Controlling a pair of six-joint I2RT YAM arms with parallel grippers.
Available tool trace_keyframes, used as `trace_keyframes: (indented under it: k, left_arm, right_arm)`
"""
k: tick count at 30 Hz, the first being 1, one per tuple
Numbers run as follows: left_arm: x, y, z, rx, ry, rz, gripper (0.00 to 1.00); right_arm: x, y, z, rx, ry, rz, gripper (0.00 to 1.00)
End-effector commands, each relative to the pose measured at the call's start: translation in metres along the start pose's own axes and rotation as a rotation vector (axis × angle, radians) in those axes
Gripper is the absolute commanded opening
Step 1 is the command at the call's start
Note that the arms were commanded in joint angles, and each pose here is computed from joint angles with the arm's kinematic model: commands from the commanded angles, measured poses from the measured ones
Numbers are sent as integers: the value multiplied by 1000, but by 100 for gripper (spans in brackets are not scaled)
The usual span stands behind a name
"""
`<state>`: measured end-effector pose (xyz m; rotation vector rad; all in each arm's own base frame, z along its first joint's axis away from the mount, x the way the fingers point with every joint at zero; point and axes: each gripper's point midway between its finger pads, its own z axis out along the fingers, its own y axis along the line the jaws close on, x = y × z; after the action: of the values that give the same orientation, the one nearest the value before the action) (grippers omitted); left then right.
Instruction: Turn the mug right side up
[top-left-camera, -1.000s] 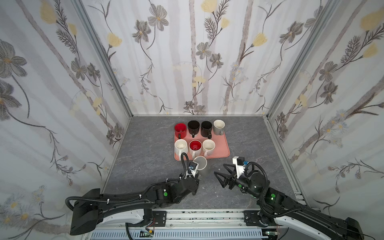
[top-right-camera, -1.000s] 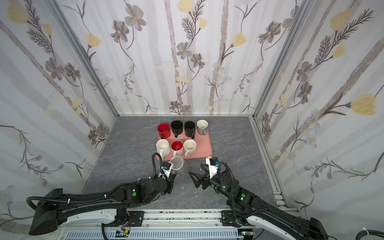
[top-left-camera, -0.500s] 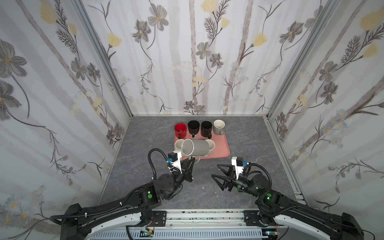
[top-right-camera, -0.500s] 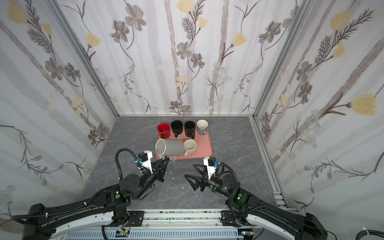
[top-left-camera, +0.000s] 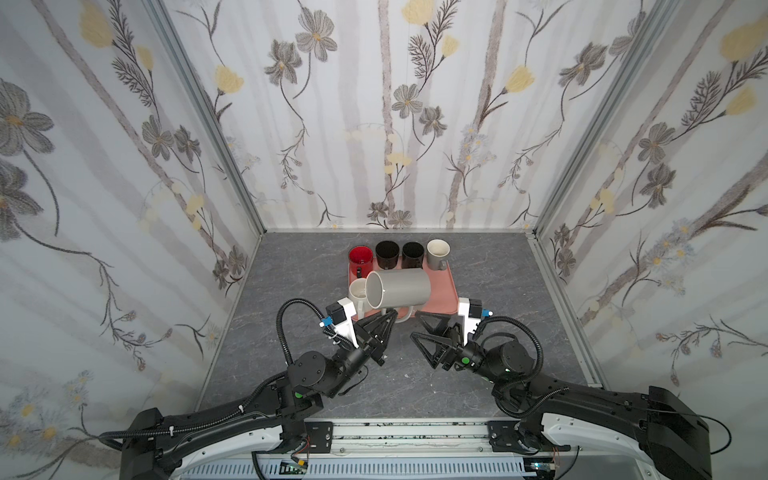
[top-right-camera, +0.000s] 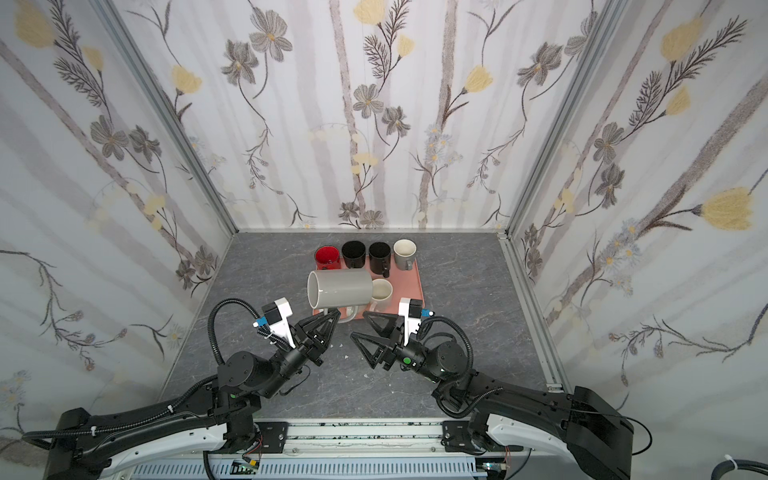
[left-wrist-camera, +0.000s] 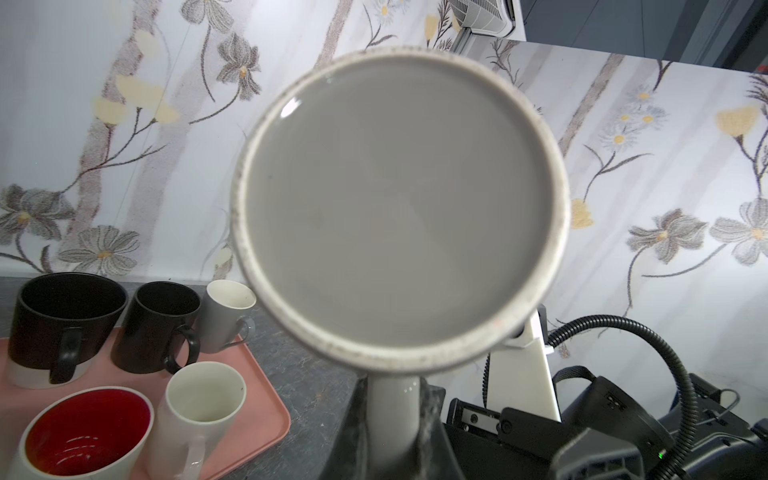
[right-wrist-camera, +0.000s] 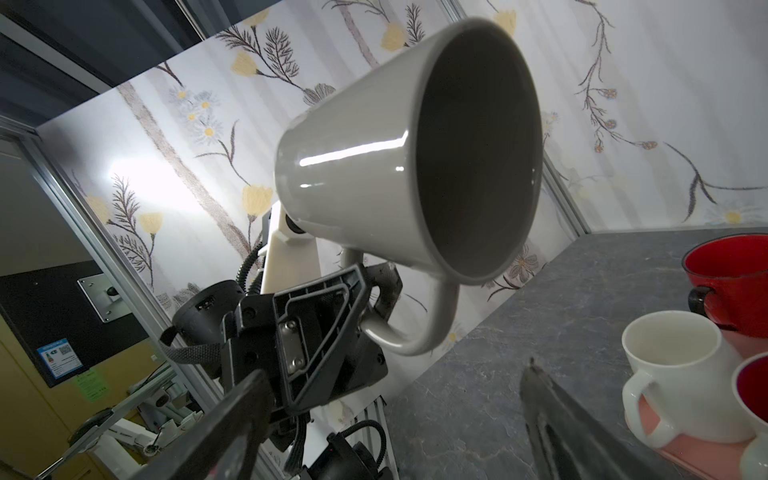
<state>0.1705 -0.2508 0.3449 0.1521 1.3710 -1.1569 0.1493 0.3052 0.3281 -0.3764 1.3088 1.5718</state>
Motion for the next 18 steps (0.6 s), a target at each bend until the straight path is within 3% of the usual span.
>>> trace_keyframes:
  k: [1,6,11,18]
  left_arm:
    - [-31,-24,-5,119,-113,-78,0]
    - [-33,-25,-9,135,-123,-94,0]
    - [-32,-24,-10,134,-121,-102,0]
    - [-26,-21,-7,124,-101,-108,0]
  right_arm:
    - [-23,15,8,-56,-81,16,89]
    - [-25,23,21,-113,-83,27,74]
    - [-29,28,26,-151,-108,52,48]
    - [-26,37,36,-224,-95,87,41]
